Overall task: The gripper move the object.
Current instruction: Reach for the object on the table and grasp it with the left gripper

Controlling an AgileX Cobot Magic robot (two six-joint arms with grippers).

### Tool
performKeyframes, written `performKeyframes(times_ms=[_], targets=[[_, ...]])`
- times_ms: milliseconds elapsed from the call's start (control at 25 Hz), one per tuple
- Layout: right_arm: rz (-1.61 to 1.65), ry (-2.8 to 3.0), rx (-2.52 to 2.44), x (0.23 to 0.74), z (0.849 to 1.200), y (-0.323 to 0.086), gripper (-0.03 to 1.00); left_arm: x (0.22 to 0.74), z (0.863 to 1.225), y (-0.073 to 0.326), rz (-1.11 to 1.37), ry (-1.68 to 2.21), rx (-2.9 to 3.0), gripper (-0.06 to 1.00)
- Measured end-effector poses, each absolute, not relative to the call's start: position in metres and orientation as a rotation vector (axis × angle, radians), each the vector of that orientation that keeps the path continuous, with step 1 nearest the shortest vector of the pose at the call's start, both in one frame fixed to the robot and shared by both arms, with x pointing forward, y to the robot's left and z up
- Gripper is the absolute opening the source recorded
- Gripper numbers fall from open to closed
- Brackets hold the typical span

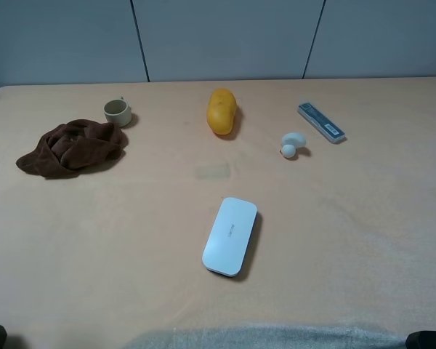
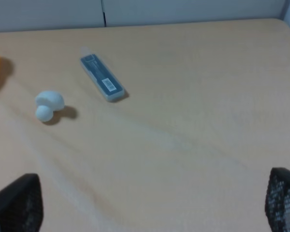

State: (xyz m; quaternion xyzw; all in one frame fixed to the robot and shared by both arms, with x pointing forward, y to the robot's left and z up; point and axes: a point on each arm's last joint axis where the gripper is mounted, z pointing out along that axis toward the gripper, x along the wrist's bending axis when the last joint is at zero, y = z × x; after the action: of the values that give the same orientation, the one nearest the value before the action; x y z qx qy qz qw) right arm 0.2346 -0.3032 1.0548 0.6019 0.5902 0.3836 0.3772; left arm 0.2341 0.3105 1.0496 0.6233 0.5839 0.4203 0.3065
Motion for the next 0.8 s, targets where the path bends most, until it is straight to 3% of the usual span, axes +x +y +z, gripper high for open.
performKeyframes(times_ms=[800], targets=[[0.981,1.509,1.539,0.2346,1.0548,-0.3032,0.69,0.2341,1.0496,0.3105,1.112,1.545,1.649,0.99]])
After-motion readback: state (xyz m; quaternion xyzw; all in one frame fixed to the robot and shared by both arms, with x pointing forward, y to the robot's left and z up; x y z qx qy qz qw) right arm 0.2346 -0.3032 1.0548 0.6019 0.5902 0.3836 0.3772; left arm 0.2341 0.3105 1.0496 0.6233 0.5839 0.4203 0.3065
